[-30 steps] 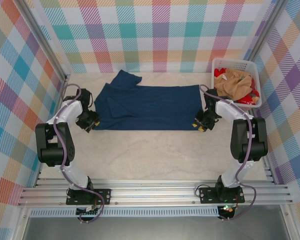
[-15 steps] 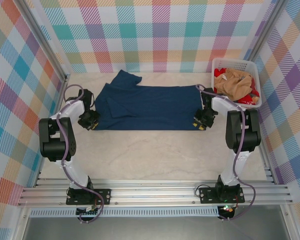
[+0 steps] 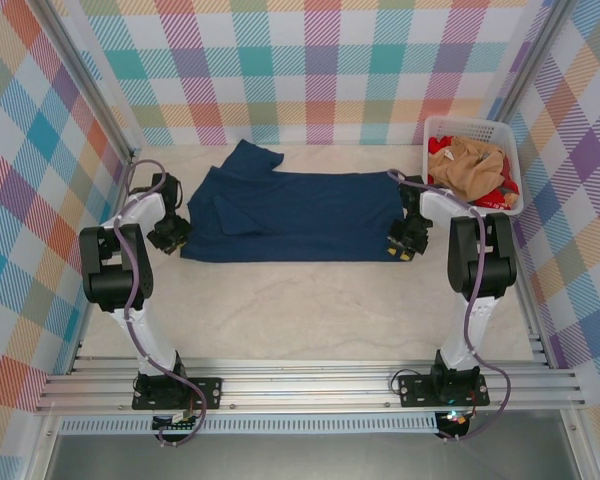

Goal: Fold and stack the t-shirts

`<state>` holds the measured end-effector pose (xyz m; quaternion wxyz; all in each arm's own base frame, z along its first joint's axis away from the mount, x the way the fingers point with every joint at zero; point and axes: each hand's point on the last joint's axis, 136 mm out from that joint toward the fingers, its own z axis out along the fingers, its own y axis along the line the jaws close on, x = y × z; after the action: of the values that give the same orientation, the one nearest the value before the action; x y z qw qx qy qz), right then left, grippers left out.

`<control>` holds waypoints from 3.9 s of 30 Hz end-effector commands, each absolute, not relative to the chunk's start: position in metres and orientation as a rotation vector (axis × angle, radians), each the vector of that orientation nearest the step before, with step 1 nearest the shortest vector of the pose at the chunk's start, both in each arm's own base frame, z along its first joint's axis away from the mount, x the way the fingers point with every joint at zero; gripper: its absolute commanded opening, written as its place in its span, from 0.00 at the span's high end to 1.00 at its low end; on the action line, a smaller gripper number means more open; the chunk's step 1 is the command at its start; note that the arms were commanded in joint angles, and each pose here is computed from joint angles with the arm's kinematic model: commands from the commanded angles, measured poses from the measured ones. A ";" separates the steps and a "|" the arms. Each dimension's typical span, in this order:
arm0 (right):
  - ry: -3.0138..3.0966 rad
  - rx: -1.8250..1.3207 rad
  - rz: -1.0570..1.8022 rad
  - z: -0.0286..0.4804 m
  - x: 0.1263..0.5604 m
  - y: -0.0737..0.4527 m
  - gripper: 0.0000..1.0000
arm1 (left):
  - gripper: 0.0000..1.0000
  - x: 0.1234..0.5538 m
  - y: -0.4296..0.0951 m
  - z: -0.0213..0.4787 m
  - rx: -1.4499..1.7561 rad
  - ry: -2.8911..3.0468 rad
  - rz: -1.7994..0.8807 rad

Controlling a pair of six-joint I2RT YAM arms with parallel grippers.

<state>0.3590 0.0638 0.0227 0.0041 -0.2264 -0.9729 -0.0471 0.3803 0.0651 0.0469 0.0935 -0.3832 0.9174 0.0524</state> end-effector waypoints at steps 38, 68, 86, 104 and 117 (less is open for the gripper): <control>-2.750 -0.818 -0.033 0.012 0.200 0.080 0.73 | 0.82 0.219 0.016 0.012 -1.389 2.822 0.298; -3.100 -0.490 -1.135 0.136 0.286 0.180 0.51 | 0.64 0.267 -0.065 0.033 -1.481 2.719 -0.256; -3.096 -0.505 -1.093 0.131 0.288 0.179 0.53 | 1.00 0.331 -0.102 0.060 -1.099 2.805 -0.241; -3.081 -0.512 -1.058 0.126 0.288 0.178 0.53 | 1.00 0.375 -0.163 0.039 -0.477 3.024 -0.036; -3.073 -0.531 -1.034 0.120 0.288 0.177 0.53 | 0.60 0.390 -0.177 0.066 -0.283 2.933 -0.012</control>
<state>0.2876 0.1750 0.1192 -0.0752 -0.1648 -0.9317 -0.3147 0.3841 -0.1744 0.0370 0.0605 -0.1119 0.9919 -0.0063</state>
